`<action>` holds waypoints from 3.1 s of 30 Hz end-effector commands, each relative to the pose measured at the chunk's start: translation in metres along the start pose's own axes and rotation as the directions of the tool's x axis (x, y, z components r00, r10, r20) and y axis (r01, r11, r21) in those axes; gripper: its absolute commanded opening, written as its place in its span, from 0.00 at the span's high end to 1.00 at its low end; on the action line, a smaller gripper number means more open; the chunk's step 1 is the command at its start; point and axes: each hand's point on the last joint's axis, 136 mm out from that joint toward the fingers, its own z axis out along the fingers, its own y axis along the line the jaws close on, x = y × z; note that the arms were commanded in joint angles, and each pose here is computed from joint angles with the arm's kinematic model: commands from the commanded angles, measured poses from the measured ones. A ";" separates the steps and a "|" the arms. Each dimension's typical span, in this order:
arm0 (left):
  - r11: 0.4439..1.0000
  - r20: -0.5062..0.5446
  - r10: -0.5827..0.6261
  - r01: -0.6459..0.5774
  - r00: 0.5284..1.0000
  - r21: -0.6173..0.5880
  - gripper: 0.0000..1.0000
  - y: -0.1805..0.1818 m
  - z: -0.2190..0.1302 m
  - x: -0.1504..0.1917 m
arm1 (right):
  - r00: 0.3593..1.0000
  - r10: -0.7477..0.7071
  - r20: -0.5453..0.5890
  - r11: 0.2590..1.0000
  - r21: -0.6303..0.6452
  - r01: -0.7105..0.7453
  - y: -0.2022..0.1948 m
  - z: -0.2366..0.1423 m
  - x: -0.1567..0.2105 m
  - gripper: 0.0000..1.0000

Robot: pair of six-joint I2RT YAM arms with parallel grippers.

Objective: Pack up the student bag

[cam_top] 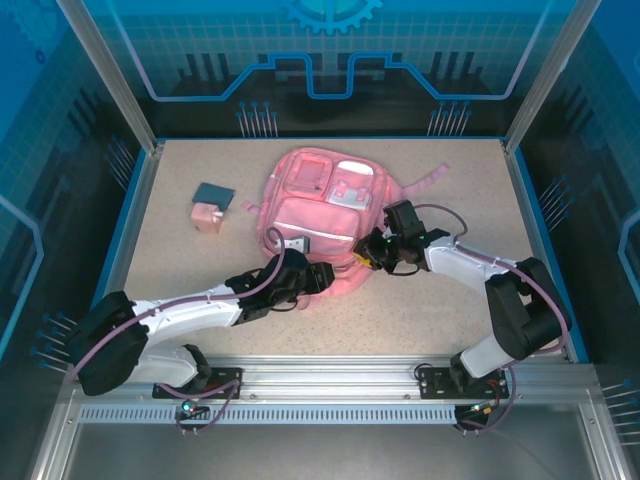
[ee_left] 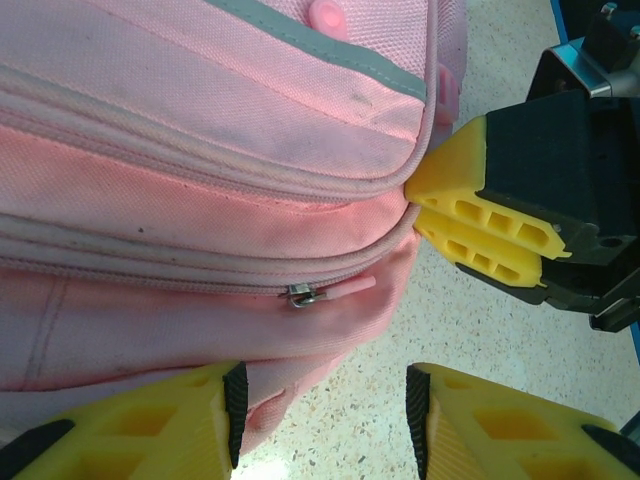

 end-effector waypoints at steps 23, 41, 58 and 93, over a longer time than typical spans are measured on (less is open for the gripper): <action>0.999 0.047 -0.028 0.030 0.998 -0.036 0.50 -0.014 -0.018 -0.028 | 0.991 -0.123 0.045 0.957 -0.258 0.131 0.066 -0.032 -0.003 1.00; 0.961 0.096 -0.126 0.146 0.987 -0.234 0.45 0.000 -0.003 -0.046 | 0.981 -0.188 0.056 0.893 -0.405 0.194 0.103 -0.058 0.009 1.00; 0.914 0.041 -0.130 0.136 0.991 -0.381 0.49 0.021 0.008 -0.031 | 0.980 -0.187 0.070 0.907 -0.370 0.200 0.094 -0.056 0.008 1.00; 0.933 0.032 -0.089 0.094 0.996 -0.347 1.00 0.022 0.001 -0.034 | 0.974 -0.156 0.162 0.967 -0.176 0.185 0.058 -0.057 -0.011 1.00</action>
